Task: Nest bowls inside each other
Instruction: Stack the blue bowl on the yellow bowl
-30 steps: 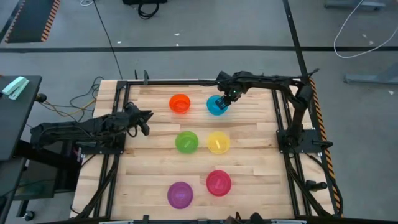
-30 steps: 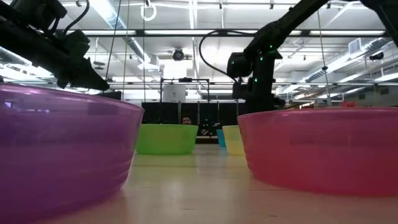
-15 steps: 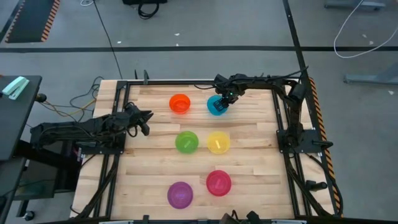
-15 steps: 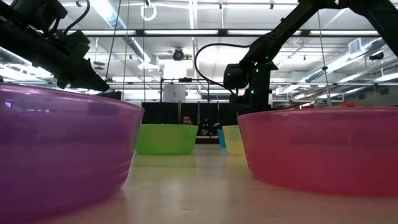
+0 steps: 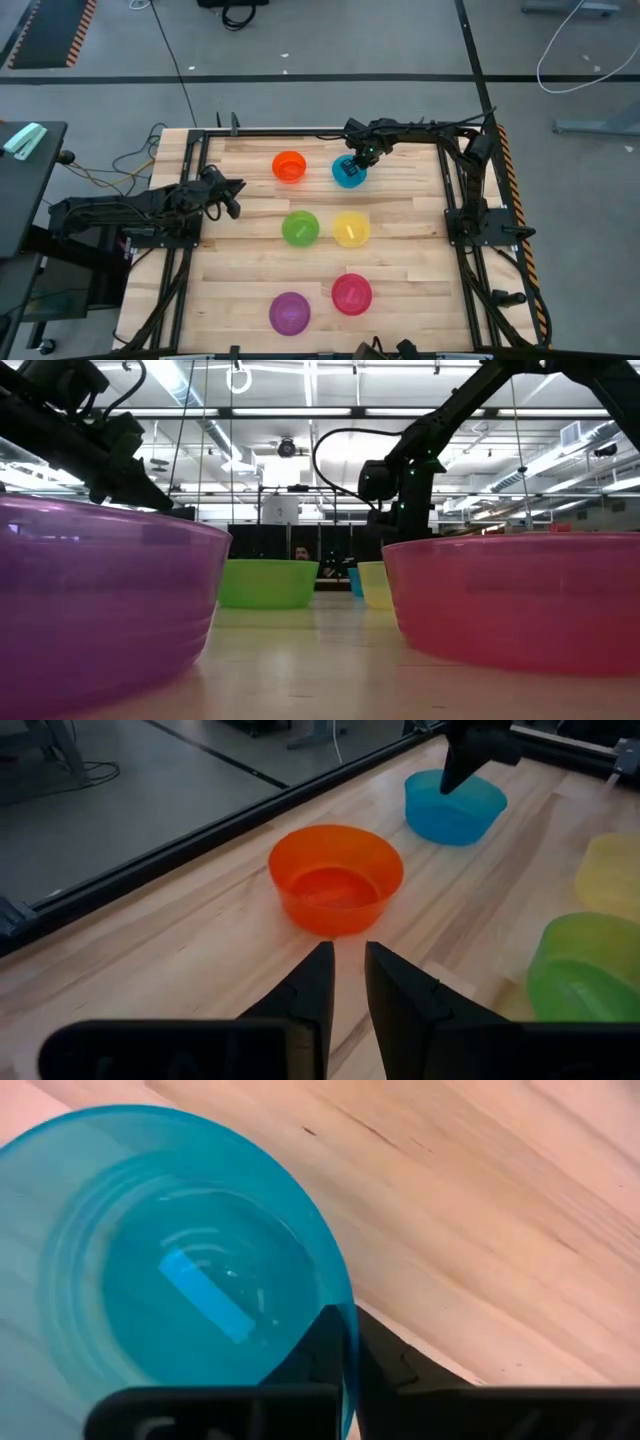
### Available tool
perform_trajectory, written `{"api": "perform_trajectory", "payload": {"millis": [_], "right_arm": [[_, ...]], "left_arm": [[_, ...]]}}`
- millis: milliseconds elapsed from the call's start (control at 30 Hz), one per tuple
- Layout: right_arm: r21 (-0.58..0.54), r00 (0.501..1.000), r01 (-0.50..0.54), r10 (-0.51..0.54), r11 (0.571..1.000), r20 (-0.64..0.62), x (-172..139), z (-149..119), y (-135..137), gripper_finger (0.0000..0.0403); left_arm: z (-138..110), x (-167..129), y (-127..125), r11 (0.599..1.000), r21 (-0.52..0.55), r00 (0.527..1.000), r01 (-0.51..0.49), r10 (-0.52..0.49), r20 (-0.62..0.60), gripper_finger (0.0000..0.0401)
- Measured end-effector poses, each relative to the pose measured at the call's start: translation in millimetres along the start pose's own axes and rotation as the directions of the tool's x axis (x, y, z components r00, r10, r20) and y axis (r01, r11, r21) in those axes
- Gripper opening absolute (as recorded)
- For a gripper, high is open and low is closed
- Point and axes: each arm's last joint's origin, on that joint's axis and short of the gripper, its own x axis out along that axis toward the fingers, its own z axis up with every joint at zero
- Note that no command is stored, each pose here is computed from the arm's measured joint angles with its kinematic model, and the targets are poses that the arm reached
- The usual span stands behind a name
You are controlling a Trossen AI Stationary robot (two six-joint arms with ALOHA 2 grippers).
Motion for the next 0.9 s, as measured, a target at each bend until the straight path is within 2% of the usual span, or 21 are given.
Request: {"api": "perform_trajectory", "payload": {"millis": [267, 533, 733, 900], "right_arm": [[-0.019, 1.000, -0.012, 0.012, 1.000, 0.016, -10.3, -1.1, -0.5, 0.0007], [-0.037, 0.989, -0.077, 0.081, 0.996, 0.125, -66.1, -12.7, 3.6, 0.0004], [-0.088, 0.977, -0.133, 0.145, 0.987, 0.154, -114.1, -46.9, 22.7, 0.0002], [-0.142, 0.972, -0.177, 0.196, 0.974, 0.130, -138.4, -88.0, 53.8, 0.0002]], "left_arm": [[-2.4, 0.0, 0.8, 1.000, 0.013, 1.000, -0.007, 0.007, -0.022, 0.0065], [-2.5, 0.0, 0.8, 1.000, 0.014, 1.000, -0.007, 0.007, -0.023, 0.0054], [-2.5, 0.0, 0.8, 1.000, -0.004, 1.000, -0.008, 0.007, -0.023, 0.0054], [-2.7, -0.1, 0.9, 1.000, -0.005, 1.000, -0.008, 0.008, -0.025, 0.0057]]}}
